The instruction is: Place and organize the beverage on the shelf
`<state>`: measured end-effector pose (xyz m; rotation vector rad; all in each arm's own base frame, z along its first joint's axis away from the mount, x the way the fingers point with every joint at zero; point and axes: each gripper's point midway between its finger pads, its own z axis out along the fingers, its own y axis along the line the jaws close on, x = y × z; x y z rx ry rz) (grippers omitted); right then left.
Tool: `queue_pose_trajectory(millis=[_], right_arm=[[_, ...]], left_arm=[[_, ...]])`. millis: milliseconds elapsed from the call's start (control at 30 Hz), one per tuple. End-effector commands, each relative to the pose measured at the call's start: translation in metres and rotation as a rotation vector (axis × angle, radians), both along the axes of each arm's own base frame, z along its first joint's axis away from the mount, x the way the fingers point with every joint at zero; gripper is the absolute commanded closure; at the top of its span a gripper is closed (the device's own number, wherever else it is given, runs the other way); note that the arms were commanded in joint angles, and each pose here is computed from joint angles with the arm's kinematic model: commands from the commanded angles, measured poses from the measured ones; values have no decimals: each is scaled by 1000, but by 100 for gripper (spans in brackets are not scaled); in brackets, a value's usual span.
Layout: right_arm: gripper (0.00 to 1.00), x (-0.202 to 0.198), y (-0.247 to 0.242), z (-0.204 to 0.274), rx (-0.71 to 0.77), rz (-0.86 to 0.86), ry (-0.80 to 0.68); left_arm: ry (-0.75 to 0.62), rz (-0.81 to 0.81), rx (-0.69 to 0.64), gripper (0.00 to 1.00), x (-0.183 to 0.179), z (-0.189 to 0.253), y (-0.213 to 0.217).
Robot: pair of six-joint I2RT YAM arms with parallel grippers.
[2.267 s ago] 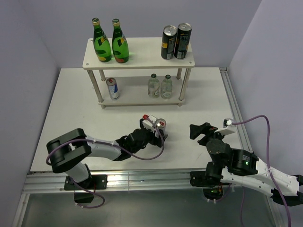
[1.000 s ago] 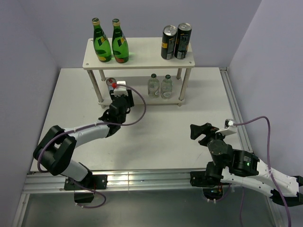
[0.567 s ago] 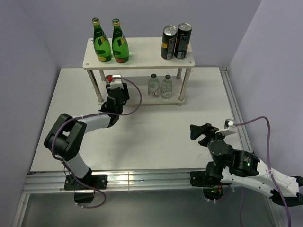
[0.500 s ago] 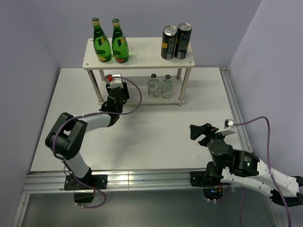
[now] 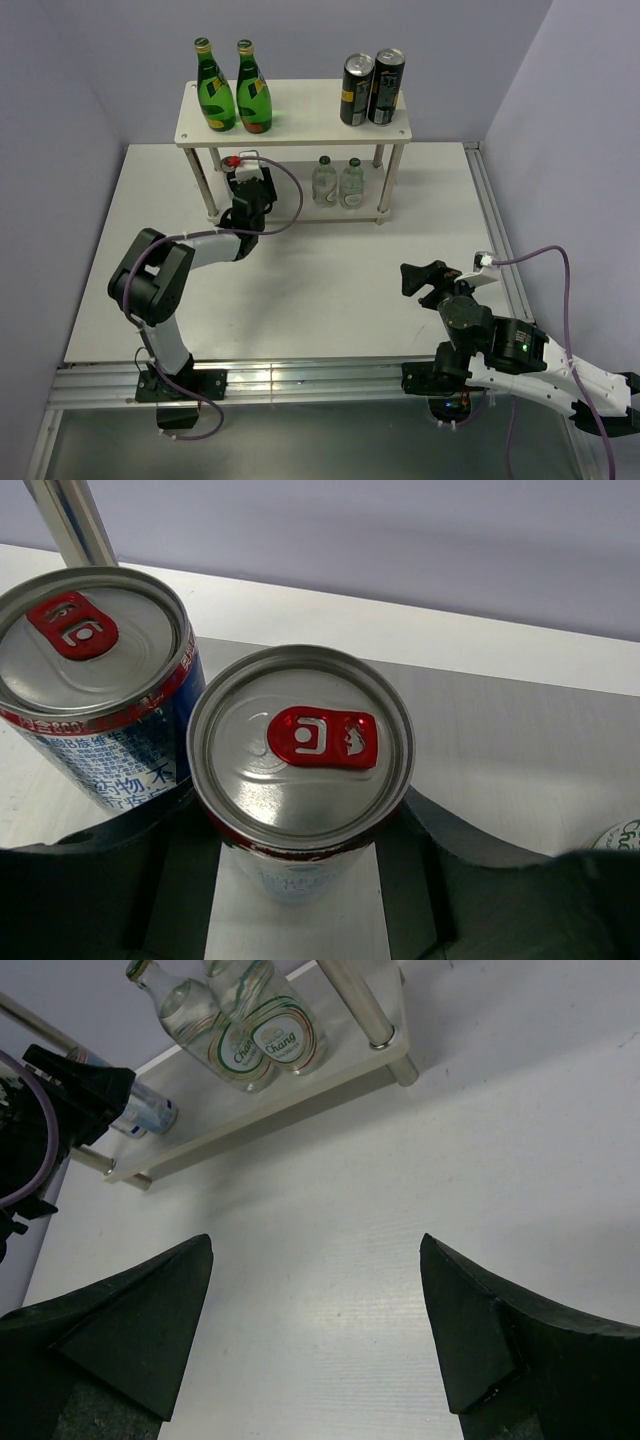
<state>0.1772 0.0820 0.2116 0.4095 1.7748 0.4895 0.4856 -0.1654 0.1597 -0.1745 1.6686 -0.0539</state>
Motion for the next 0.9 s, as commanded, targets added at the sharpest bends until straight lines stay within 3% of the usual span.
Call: queue_pose_trajectory(millis=[0,33,233,600,867], right_arm=[[9,1,2,4,19,-5,-14],[9,2,2,4,17,-5,-14],[9,2,3,4,11,-6,-12],[9,2,1,4,14,-15,-11],[9,3,1,2,0,-22,-6]], left_arm=[[-109,31,-78,52,12,38,0],[-107,25,-78,38,12,38,-1],[-94,-4,-90,13,5,40,-7],[-23,-6,-57,2,-47,25,-26],[15,104,-101,1,-120,33,15]])
